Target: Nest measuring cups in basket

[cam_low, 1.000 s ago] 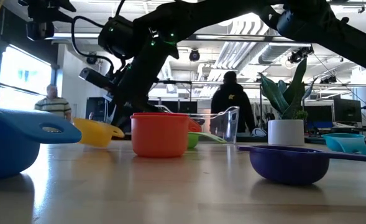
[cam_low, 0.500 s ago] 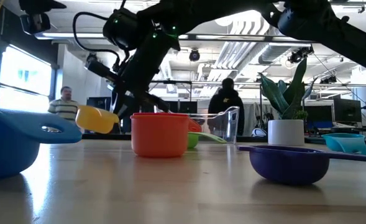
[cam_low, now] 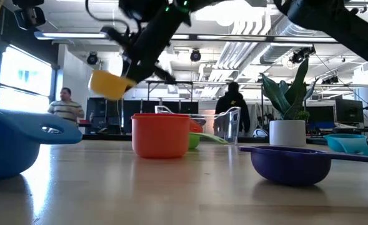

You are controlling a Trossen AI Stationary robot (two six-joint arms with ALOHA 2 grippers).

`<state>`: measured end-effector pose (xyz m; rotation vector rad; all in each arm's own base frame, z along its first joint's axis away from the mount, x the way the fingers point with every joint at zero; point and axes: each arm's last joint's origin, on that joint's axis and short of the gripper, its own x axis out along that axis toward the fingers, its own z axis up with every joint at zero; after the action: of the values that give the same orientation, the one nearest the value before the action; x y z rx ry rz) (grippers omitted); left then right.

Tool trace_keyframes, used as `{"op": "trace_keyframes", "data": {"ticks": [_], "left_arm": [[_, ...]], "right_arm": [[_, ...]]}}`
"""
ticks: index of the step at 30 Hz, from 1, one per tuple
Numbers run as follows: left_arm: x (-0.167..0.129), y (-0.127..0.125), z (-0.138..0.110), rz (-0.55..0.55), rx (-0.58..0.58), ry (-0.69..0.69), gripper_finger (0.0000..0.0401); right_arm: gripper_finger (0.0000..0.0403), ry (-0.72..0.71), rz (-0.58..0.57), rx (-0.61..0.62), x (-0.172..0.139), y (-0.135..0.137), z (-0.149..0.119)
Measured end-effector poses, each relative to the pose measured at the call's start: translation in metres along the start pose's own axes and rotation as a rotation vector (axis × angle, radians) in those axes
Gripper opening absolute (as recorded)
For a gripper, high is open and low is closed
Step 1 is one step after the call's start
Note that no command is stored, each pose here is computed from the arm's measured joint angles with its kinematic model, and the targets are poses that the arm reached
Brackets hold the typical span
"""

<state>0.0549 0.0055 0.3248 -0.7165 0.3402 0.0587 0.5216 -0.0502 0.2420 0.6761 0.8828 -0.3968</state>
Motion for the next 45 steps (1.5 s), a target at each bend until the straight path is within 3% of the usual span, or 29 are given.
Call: {"op": "trace_keyframes", "data": {"ticks": [5, 10, 16, 23, 29, 37, 45], "left_arm": [[0.0, 0.0, 0.0, 0.001, 0.008, 0.001, 0.009], [0.0, 0.0, 0.0, 0.015, -0.004, -0.009, 0.009], [0.0, 0.003, 0.002, 0.108, -0.096, -0.083, 0.009], [-0.001, 0.007, 0.005, 0.204, -0.258, -0.189, 0.009], [-0.001, 0.008, 0.005, 0.232, -0.289, -0.222, 0.009], [-0.002, 0.008, 0.005, 0.246, -0.342, -0.238, 0.009], [-0.002, 0.012, 0.002, 0.303, -0.358, -0.236, 0.009]], "right_arm": [[0.0001, 0.026, 0.009, -0.169, -0.034, -0.005, 0.008], [0.0001, 0.035, 0.033, -0.427, -0.057, -0.009, 0.013], [0.0001, 0.116, 0.099, -0.784, -0.058, -0.011, 0.007], [0.0005, 0.116, 0.183, -1.182, -0.058, 0.002, -0.005], [0.0005, 0.094, 0.279, -1.486, -0.058, 0.02, -0.02], [0.0006, 0.102, 0.363, -1.641, -0.059, 0.037, -0.039], [0.0006, 0.158, 0.411, -1.659, -0.049, 0.038, -0.052]]}}
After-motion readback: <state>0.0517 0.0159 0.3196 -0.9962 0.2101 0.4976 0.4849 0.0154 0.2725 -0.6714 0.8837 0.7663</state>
